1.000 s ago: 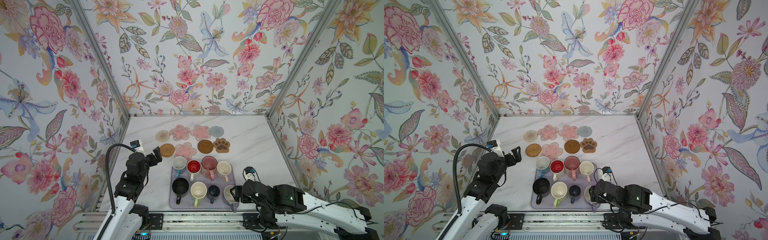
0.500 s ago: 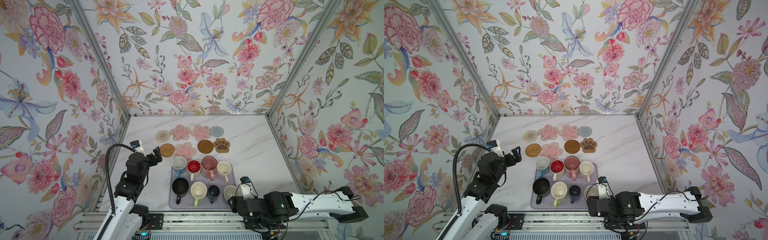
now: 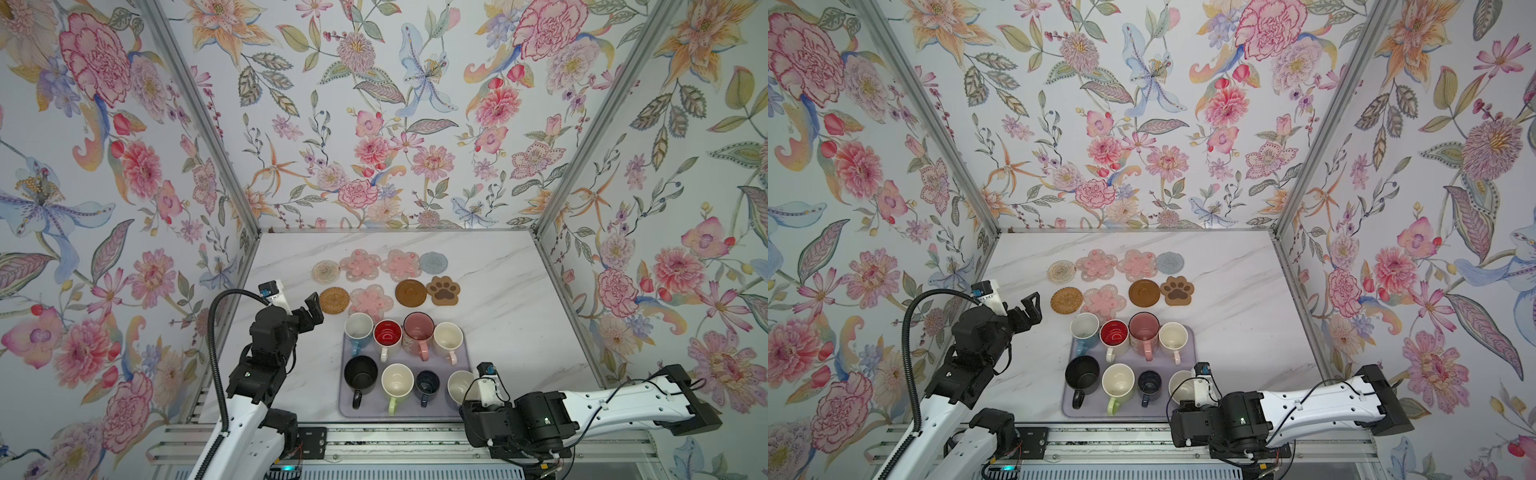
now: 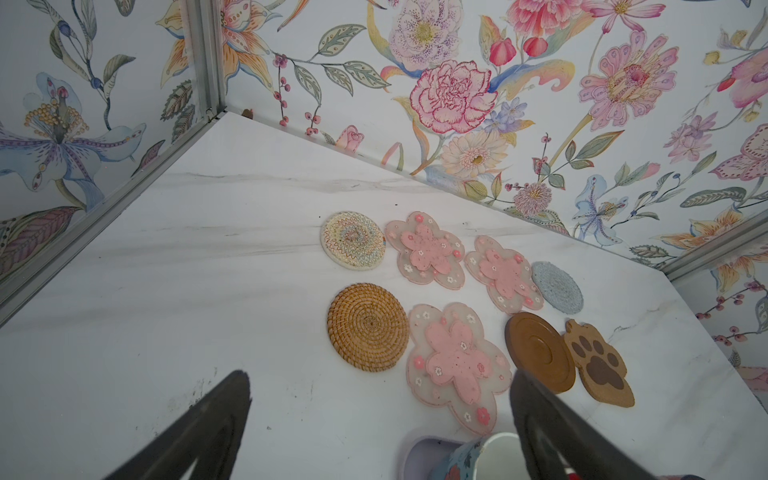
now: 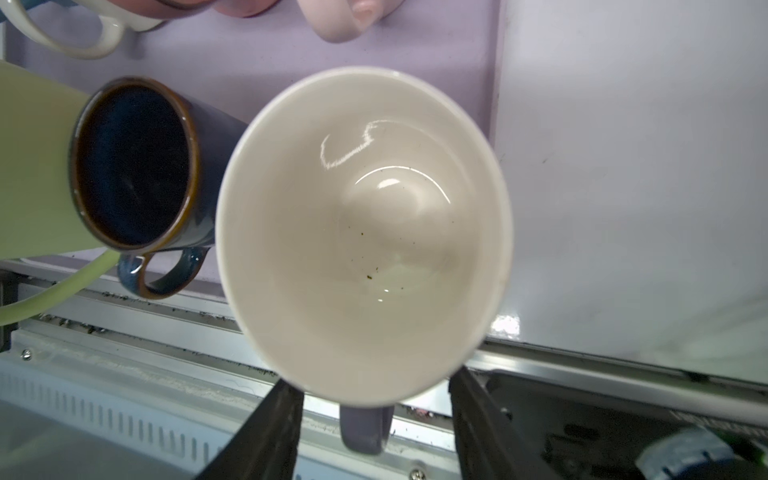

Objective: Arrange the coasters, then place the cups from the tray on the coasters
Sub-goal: 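Lower the right gripper onto the lilac mug at the tray's near corner and grasp it, then lift the lilac mug with the right gripper and carry it past the coasters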

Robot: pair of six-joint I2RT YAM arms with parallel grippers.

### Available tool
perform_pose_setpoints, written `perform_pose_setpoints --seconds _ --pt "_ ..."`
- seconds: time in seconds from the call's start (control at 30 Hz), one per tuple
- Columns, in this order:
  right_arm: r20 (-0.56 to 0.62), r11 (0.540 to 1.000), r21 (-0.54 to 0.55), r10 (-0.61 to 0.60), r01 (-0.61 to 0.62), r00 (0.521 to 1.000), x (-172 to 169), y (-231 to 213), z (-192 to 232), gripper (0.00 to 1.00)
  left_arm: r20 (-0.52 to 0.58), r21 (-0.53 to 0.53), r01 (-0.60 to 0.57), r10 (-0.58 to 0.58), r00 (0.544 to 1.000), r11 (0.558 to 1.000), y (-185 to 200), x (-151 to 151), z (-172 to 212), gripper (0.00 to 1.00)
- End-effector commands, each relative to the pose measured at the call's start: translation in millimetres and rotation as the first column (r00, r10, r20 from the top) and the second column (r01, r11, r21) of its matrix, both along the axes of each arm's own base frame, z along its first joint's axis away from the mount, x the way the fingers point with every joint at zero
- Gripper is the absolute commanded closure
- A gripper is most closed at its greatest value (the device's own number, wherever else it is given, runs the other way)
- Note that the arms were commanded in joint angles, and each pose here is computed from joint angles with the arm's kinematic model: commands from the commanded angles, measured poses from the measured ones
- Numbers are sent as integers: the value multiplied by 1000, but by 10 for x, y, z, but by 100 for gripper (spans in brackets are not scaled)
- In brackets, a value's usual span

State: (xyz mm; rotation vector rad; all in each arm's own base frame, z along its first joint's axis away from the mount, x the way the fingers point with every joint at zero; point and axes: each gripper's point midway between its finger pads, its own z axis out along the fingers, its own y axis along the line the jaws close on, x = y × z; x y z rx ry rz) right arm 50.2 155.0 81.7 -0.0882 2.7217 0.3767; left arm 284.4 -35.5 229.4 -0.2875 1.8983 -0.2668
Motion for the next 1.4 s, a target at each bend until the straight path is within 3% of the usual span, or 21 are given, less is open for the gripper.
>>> perform_pose_setpoints --seconds 0.0,0.6,0.97,1.2,1.37 --pt "25 1000 -18 -12 12 1000 33 -16 -40 46 7 15 -9 9 1000 1000 26 -3 -15 1" --pt "47 997 -80 -13 17 999 82 -32 -211 61 12 8 -1 1 1000 1000 12 1 -8 1" --pt "43 987 -154 51 -44 998 97 -2 -214 82 20 0 8 -8 1000 1000 -3 -15 31 1" --pt "44 988 -146 62 -55 997 123 40 -110 97 19 -2 3 -3 1000 1000 4 -18 23 1" --pt "54 989 -147 19 -10 998 190 -74 22 100 15 0 4 -4 1000 1000 4 -17 6 1"
